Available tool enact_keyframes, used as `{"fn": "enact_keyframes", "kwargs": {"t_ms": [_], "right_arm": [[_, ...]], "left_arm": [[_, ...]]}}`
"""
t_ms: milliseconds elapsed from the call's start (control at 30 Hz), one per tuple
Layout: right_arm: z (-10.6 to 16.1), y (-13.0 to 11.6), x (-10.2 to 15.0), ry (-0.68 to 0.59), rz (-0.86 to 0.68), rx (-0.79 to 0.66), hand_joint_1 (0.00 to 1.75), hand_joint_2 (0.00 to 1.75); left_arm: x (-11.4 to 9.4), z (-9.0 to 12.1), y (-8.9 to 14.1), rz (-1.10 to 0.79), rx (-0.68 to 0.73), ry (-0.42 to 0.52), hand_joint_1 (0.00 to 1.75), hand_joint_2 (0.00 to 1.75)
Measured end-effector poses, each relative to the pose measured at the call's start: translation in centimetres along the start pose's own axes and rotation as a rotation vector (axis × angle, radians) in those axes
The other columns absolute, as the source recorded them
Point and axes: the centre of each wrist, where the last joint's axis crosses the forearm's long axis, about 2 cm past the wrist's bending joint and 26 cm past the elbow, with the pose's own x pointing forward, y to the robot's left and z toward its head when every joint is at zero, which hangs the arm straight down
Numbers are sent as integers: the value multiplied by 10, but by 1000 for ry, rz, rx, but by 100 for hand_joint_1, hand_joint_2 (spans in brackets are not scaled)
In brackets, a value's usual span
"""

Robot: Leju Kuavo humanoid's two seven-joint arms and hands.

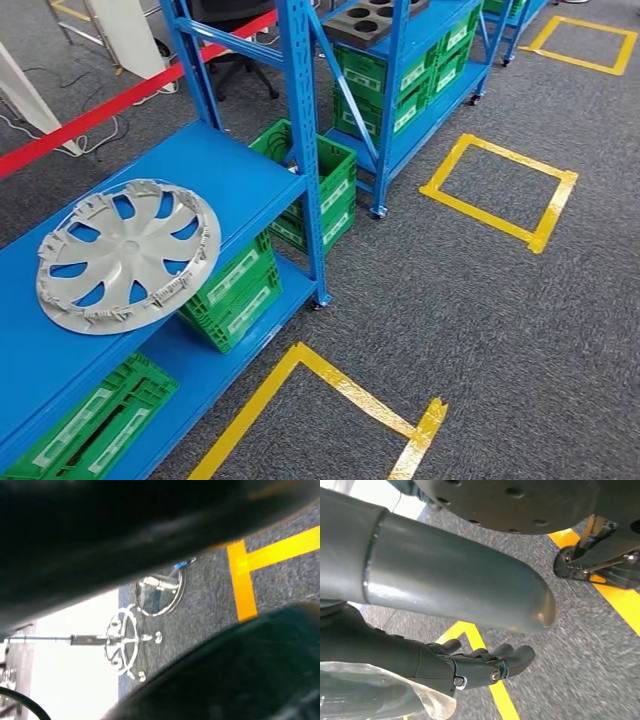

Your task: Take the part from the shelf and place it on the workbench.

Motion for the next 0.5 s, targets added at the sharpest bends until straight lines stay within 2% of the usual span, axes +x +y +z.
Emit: {"fn": "enact_keyframes", "kwargs": {"t_ms": [500], "right_arm": [[0, 0, 4, -13, -3, 2, 0, 0]], "left_arm": [[0, 0, 0, 4, 8, 1, 0, 0]]}}
